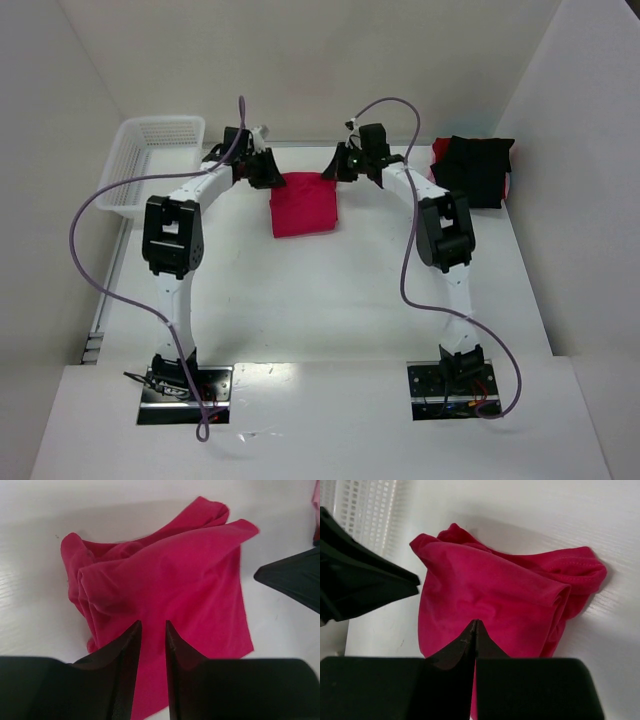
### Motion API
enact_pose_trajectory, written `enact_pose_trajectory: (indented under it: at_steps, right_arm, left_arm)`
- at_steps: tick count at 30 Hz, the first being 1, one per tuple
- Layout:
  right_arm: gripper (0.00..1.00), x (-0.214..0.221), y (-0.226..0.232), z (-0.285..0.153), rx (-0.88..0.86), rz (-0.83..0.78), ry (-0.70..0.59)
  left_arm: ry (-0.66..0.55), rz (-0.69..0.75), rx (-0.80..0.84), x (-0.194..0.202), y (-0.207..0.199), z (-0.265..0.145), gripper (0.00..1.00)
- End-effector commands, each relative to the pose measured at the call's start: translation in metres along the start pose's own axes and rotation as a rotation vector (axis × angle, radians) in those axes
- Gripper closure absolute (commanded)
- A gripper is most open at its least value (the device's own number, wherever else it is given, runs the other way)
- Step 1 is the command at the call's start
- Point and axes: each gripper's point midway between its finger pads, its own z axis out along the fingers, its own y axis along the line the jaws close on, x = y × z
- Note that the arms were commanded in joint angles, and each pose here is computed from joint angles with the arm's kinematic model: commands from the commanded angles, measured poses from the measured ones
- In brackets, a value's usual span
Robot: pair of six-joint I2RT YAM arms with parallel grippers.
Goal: Fold and stack the t-shirts
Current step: Fold the long partially folded tshirt into a neat square
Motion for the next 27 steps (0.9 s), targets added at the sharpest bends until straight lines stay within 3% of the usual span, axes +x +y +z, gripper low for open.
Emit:
enact_pose_trajectory:
  at_steps: [1, 9, 13, 18, 22, 27]
  right_arm:
    - [0.98, -0.016, 0.013, 0.014, -0.078, -0.074, -0.044]
    - [0.98, -0.027, -0.019, 0.047, 0.018, -0.089, -0.036]
    - [0.96, -0.048, -0.019, 0.055, 0.032, -0.116, -0.079]
    - [0.95, -0.051, -0.041, 0.063, 0.089, -0.11, -0.087]
    - [0.95, -0.072, -0.041, 0.05, 0.092, -0.103, -0.125]
    - [0.95, -0.109, 0.001, 0.013, 0.064, -0.169, -0.19]
  left_arm:
    - [-0.034, 0.021, 0.082, -0.01, -0.004, 0.019, 0.66]
    - [-0.035, -0.012, 0.027, -0.013, 0.017, 0.045, 0.55]
    - [-0.067, -0.015, 0.013, -0.034, 0.023, 0.042, 0.51]
    - [-0.101, -0.005, 0.018, -0.055, 0.022, 0.04, 0.38]
    - [-0.106, 0.004, 0.023, -0.063, 0.021, 0.034, 0.29]
    - [-0.156, 0.08, 0.007, -0.083, 0.012, 0.005, 0.22]
